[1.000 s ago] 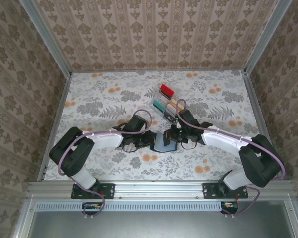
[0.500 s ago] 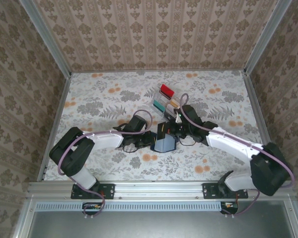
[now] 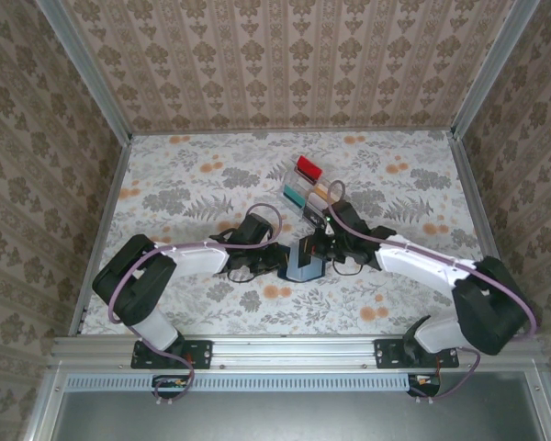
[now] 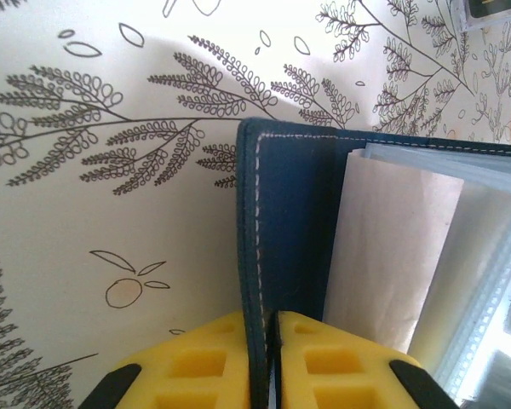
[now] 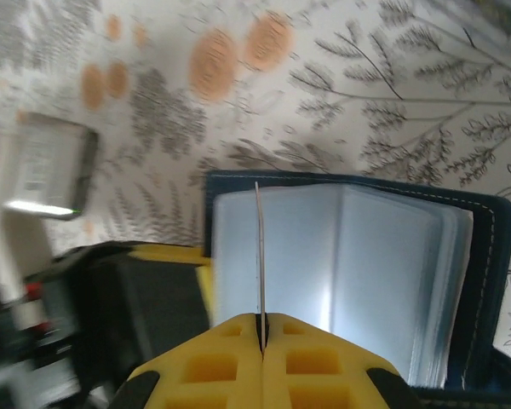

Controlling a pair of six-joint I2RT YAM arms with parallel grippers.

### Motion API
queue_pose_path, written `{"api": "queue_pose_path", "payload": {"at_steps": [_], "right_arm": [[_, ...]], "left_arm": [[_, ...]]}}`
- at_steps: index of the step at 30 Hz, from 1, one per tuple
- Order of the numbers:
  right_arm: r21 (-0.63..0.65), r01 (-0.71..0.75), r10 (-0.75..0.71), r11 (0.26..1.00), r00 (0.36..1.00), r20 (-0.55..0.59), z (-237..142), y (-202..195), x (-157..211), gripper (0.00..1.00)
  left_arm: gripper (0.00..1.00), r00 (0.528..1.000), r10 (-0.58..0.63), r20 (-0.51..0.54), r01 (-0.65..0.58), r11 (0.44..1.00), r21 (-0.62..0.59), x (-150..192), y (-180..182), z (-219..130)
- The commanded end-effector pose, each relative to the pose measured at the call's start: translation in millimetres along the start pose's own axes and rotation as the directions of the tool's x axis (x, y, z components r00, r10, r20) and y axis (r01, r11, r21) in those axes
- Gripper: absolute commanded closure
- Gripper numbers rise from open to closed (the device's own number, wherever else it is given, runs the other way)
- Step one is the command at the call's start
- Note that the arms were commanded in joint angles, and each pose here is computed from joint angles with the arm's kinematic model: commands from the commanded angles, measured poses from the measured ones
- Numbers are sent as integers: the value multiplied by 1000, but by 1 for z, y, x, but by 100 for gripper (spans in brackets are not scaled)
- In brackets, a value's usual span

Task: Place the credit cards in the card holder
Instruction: Insert the credit card into the card slot.

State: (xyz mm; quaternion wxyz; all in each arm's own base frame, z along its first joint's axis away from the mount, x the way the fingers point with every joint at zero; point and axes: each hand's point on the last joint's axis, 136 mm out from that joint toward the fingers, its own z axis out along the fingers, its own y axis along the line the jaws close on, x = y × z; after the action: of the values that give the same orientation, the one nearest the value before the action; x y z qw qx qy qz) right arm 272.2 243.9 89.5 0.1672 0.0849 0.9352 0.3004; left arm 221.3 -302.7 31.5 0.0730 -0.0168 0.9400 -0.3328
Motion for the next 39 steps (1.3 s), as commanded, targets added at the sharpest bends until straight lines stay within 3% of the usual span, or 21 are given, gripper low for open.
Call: {"api": "queue_pose_path", "payload": {"at_steps": [1, 5, 11, 15, 19, 34, 39], "right_arm": [[76, -6, 8, 997, 999, -37, 16, -20, 11, 100], [78, -20, 23, 997, 999, -43, 28, -28, 15, 100], [105, -10, 17, 994, 998, -66, 33, -36, 20, 100], [129, 1, 10, 992, 996, -85, 34, -39, 22, 100], [127, 1, 10, 992, 996, -84, 33, -39, 22, 100], [122, 10, -1, 993, 997, -71, 28, -32, 16, 100], [125, 10, -1, 992, 998, -69, 28, -32, 15, 100]], "left_arm": [[82, 1000, -1, 4, 1, 999, -35, 2, 7, 0], [72, 999, 21, 29, -19, 998, -59, 1, 9, -12], [38, 988, 59, 145, -46, 995, -90, -11, 7, -42], [24, 975, 94, 203, -77, 993, -86, -19, -1, -55], [20, 964, 137, 227, -123, 989, -78, -24, -12, -59], [27, 977, 199, 73, -195, 979, -58, -19, -22, -20], [20, 970, 199, 142, -195, 980, -37, -24, -30, -39]]}}
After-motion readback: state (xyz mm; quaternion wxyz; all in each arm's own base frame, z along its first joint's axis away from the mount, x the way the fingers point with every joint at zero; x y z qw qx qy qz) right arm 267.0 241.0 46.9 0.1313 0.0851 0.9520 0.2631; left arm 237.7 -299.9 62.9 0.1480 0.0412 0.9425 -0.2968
